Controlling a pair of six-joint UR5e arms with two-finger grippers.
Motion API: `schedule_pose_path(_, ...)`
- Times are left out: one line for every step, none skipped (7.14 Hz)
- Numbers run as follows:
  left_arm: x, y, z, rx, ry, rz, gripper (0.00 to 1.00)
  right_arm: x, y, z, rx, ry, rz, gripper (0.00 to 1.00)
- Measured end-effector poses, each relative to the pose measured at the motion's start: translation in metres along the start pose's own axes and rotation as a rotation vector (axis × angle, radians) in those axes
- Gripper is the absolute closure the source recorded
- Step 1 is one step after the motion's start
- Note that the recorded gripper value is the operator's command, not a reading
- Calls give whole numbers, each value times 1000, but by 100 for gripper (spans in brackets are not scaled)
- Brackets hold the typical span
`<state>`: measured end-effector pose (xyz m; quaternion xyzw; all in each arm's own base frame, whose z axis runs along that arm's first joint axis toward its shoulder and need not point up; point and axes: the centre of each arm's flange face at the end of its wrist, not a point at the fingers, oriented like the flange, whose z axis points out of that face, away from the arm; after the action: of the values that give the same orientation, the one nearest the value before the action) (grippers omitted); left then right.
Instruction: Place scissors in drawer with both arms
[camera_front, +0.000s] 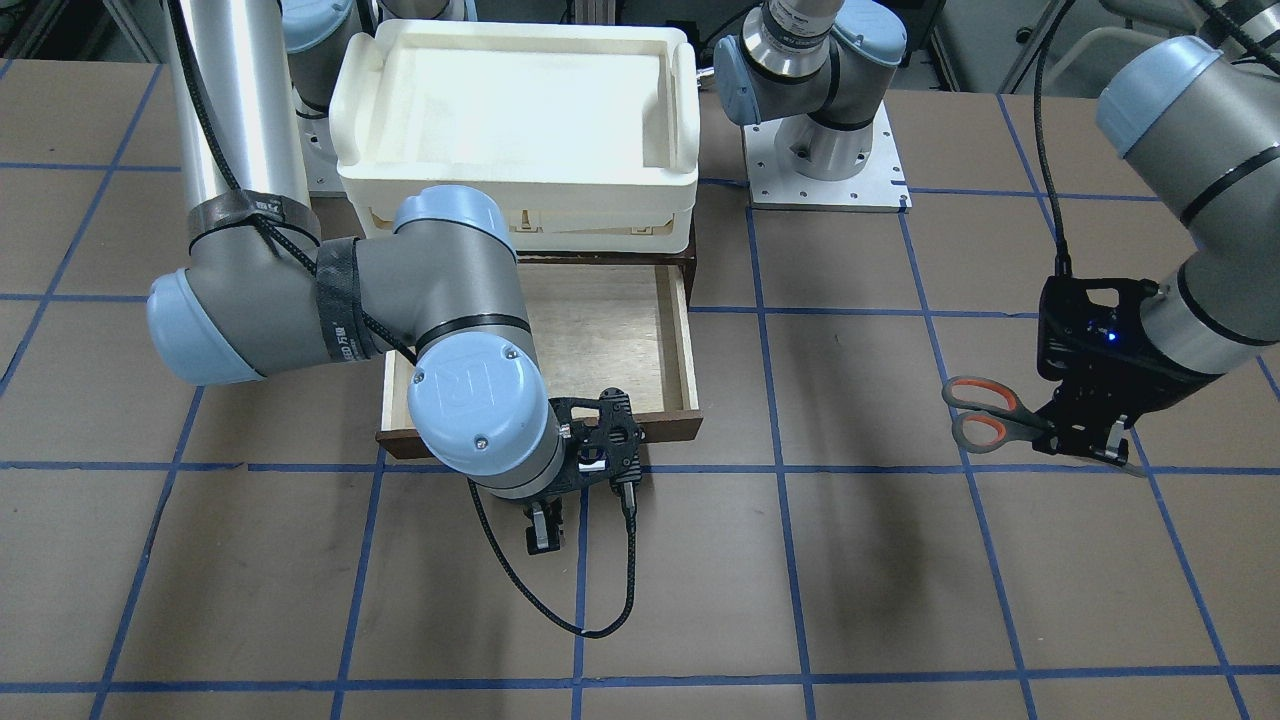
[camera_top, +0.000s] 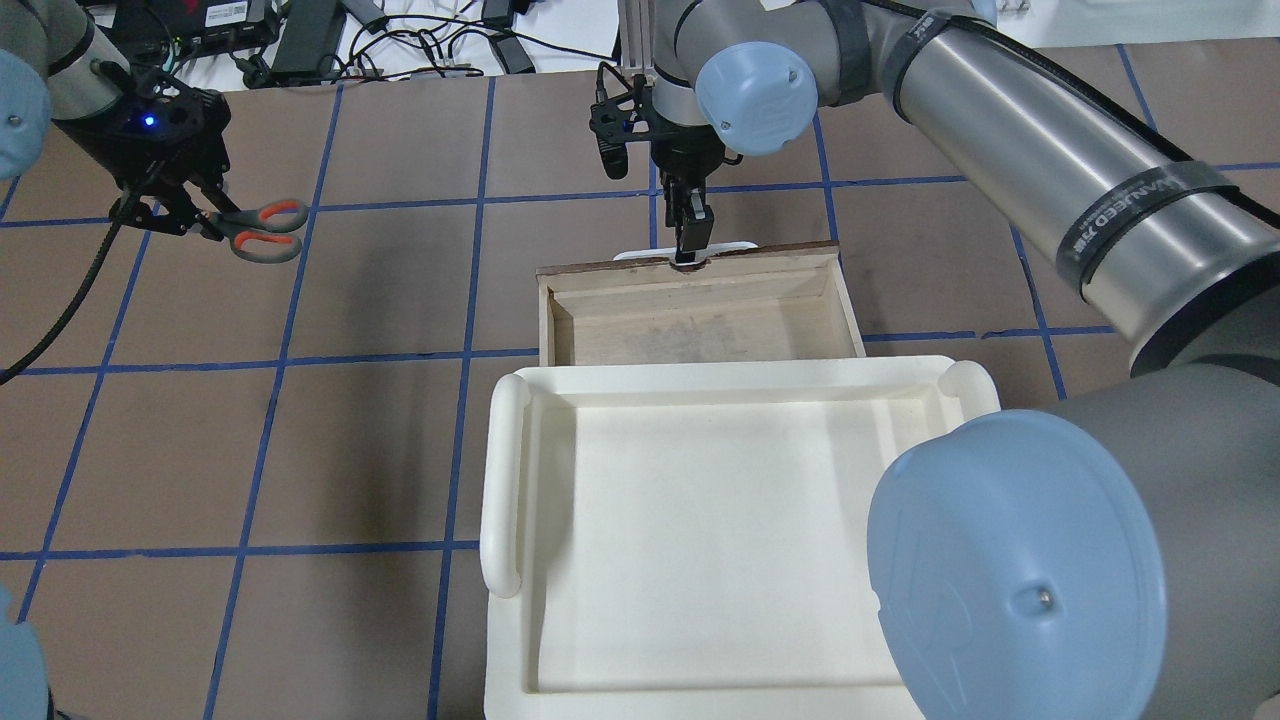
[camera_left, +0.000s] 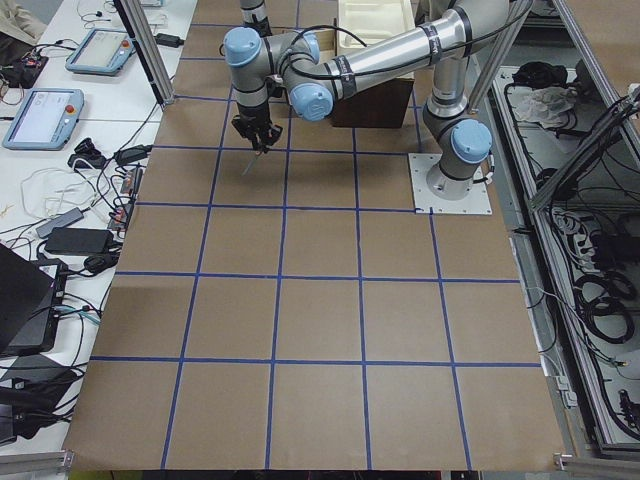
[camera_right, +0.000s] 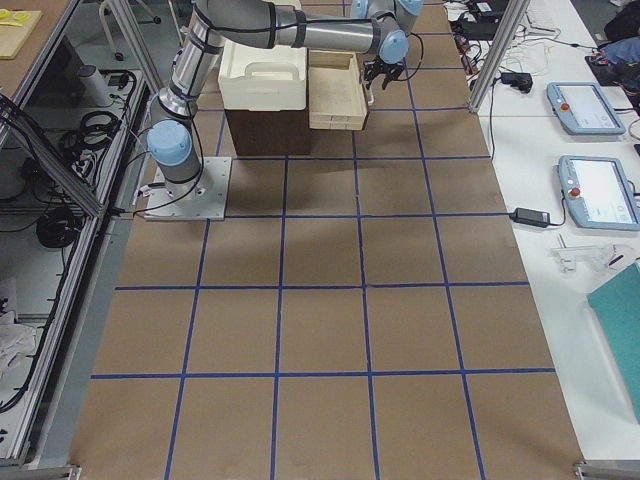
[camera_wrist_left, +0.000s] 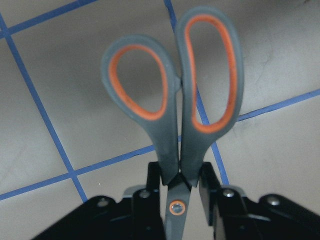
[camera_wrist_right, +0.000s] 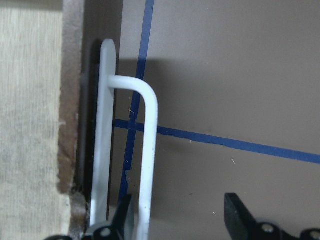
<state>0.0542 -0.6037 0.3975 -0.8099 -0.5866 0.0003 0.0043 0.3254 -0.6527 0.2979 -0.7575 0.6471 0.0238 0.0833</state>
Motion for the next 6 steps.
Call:
schedule_pose_path(0, -13, -6, 6, 1, -6, 100, -1, 0, -2, 0, -1, 5, 0)
schedule_pose_path(0, -26, -12, 11, 3, -5, 100, -4, 0, -7, -3, 0, 9, 0)
schedule_pose_path(2, -38, -19, 15, 6, -9, 100, -7, 0, -14, -12, 5, 11, 0)
schedule_pose_path(6, -48, -29, 17, 8, -13, 100, -11, 1, -24, -21, 19, 11, 0)
schedule_pose_path(10, -57, -36, 19, 11, -12, 100, -17, 1, -40, -25, 42, 10, 0)
schedule_pose_path(13, -64, -40, 23, 16, -7, 100, -24, 5, -59, -26, 72, 17, 0)
